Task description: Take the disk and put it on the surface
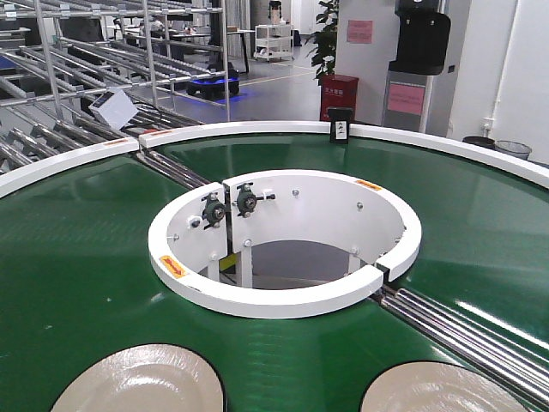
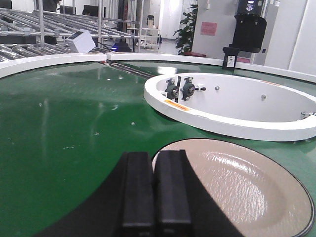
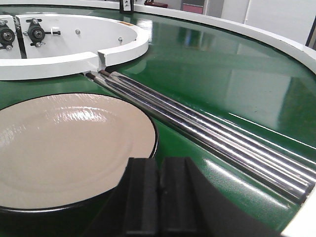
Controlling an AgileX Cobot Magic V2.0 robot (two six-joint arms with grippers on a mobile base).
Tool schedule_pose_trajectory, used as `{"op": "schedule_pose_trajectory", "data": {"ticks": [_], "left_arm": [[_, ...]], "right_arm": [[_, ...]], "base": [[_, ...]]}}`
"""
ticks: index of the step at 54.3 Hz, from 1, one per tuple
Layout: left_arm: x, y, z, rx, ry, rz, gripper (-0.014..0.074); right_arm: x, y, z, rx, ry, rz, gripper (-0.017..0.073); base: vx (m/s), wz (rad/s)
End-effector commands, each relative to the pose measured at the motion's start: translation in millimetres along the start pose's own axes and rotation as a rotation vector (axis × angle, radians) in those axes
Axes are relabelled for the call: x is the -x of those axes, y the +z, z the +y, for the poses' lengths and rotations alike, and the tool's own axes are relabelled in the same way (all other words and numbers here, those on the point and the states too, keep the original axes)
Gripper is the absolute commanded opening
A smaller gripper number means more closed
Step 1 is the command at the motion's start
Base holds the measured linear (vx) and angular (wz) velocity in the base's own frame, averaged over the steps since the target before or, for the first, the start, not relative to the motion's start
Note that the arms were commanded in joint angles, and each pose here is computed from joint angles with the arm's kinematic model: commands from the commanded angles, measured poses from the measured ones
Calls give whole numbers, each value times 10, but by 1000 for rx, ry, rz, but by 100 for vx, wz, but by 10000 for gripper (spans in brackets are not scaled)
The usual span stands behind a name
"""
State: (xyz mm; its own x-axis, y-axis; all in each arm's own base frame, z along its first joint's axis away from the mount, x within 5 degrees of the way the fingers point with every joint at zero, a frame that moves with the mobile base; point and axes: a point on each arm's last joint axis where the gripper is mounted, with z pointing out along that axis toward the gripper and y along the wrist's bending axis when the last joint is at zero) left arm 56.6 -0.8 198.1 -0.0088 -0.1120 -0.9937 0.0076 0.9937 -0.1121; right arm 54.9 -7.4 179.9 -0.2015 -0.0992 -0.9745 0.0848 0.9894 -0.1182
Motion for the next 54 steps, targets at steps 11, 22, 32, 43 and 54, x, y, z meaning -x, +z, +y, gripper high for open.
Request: {"op": "schedule_pose_trajectory", "data": {"ticks": [11, 22, 32, 43, 54], "left_arm": [[131, -23, -8, -6, 2, -111, -7], [131, -23, -8, -6, 2, -111, -7], [131, -23, -8, -6, 2, -111, -7], [131, -23, -8, -6, 2, -111, -7], [148, -25, -9, -6, 2, -130, -7]], "right_arm": [[59, -3, 1, -3, -8, -84, -8], [59, -3, 1, -3, -8, -84, -8], [59, -3, 1, -3, -8, -84, -8], [65, -4, -2, -7, -31, -91, -8], [218, -31, 10, 14, 53, -261, -8]], "base": [[0, 0], [0, 0], [0, 0], [0, 0], [0, 0]]}}
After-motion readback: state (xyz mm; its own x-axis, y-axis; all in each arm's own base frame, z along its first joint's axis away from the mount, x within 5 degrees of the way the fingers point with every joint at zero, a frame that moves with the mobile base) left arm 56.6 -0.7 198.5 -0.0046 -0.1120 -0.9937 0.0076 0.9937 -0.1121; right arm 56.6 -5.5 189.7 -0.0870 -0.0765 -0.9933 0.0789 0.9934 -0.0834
